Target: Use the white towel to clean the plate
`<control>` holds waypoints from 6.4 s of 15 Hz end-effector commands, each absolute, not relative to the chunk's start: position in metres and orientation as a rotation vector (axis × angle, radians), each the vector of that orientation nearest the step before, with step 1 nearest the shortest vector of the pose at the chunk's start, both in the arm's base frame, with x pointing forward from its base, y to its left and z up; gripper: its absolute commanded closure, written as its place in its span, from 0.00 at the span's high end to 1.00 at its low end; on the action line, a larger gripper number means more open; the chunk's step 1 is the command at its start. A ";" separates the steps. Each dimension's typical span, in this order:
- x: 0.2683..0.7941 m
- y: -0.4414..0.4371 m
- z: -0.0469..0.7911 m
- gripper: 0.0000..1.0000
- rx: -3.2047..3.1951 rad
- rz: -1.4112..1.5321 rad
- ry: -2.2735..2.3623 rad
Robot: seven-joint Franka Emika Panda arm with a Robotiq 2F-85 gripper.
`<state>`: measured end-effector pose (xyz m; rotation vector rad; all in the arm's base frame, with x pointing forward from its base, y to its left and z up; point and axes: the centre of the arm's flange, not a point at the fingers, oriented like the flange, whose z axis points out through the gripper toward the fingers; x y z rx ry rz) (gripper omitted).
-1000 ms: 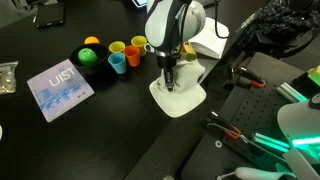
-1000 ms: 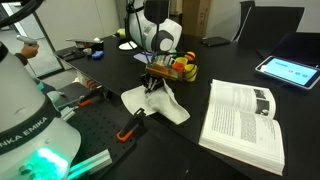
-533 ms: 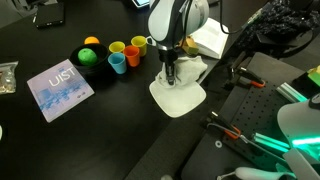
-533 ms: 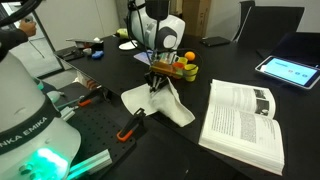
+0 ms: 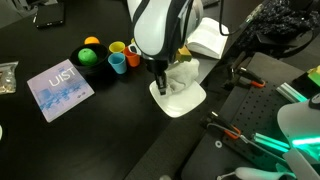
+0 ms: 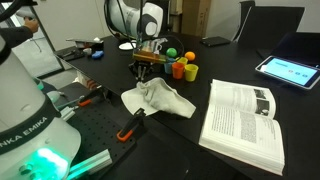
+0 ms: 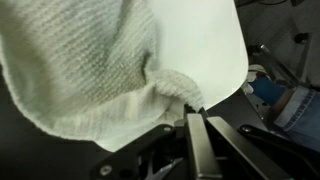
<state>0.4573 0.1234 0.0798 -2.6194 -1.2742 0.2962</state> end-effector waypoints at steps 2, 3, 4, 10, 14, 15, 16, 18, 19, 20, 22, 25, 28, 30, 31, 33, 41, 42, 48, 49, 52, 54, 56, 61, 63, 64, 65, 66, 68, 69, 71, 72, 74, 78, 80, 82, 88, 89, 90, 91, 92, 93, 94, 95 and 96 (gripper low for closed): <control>0.430 0.177 0.057 0.01 -2.583 0.290 -1.384; 0.427 0.188 0.052 0.01 -2.578 0.290 -1.413; 0.428 0.201 0.047 0.01 -2.574 0.278 -1.453; 0.451 0.269 0.059 0.01 -2.542 0.156 -1.647; 0.473 0.301 0.080 0.01 -2.542 0.054 -1.645; 0.475 0.305 0.082 0.01 -2.539 0.041 -1.646; 0.477 0.308 0.083 0.01 -2.535 0.031 -1.651; 0.477 0.315 0.085 0.01 -2.524 0.011 -1.658; 0.478 0.319 0.085 0.01 -2.520 0.004 -1.659; 0.478 0.328 0.086 0.01 -2.512 -0.013 -1.665; 0.477 0.346 0.086 0.01 -2.497 -0.040 -1.675; 0.478 0.375 0.089 0.01 -2.475 -0.085 -1.693; 0.487 0.402 0.095 0.01 -2.466 -0.140 -1.697; 0.493 0.418 0.103 0.01 -2.456 -0.181 -1.702; 0.496 0.424 0.108 0.01 -2.449 -0.203 -1.708; 0.506 0.433 0.118 0.01 -2.438 -0.256 -1.717; 0.568 0.358 0.139 0.01 -2.539 -0.323 -1.582; 0.575 0.346 0.142 0.01 -2.554 -0.321 -1.555; 0.568 0.265 0.152 0.01 -2.633 -0.205 -1.335; 0.556 0.255 0.145 0.01 -2.643 -0.162 -1.297; 0.530 0.238 0.126 0.01 -2.664 -0.066 -1.221; 0.518 0.232 0.113 0.01 -2.659 -0.021 -1.210; 0.507 0.231 0.105 0.02 -2.656 0.025 -1.228; 0.509 0.234 0.088 0.26 -2.654 0.060 -1.237; 0.509 0.234 0.088 0.29 -2.655 0.060 -1.238; 0.509 0.234 0.089 0.29 -2.655 0.059 -1.238; 0.509 0.234 0.089 0.29 -2.655 0.059 -1.238; 0.509 0.234 0.089 0.29 -2.655 0.058 -1.239; 0.509 0.234 0.089 0.29 -2.655 0.058 -1.239; 0.509 0.234 0.089 0.29 -2.655 0.059 -1.239; 0.508 0.235 0.090 0.55 -2.656 0.056 -1.244; 0.507 0.236 0.091 0.60 -2.661 0.063 -1.249; 0.504 0.240 0.097 0.75 -2.662 0.063 -1.269; 0.499 0.258 0.124 1.00 -2.673 0.037 -1.322; 0.494 0.263 0.144 1.00 -2.690 0.020 -1.340; 0.494 0.267 0.166 1.00 -2.705 -0.012 -1.356; 0.518 0.214 0.207 1.00 -2.794 -0.208 -1.383; 0.522 0.203 0.209 1.00 -2.811 -0.244 -1.398; 0.526 0.192 0.209 1.00 -2.829 -0.262 -1.407; 0.529 0.181 0.210 1.00 -2.847 -0.270 -1.404; 0.531 0.170 0.210 1.00 -2.862 -0.276 -1.396; 0.537 0.186 0.203 1.00 -2.837 -0.221 -1.387; 0.538 0.180 0.202 1.00 -2.847 -0.218 -1.379; 0.538 0.178 0.200 1.00 -2.848 -0.213 -1.375; 0.538 0.180 0.199 1.00 -2.845 -0.210 -1.377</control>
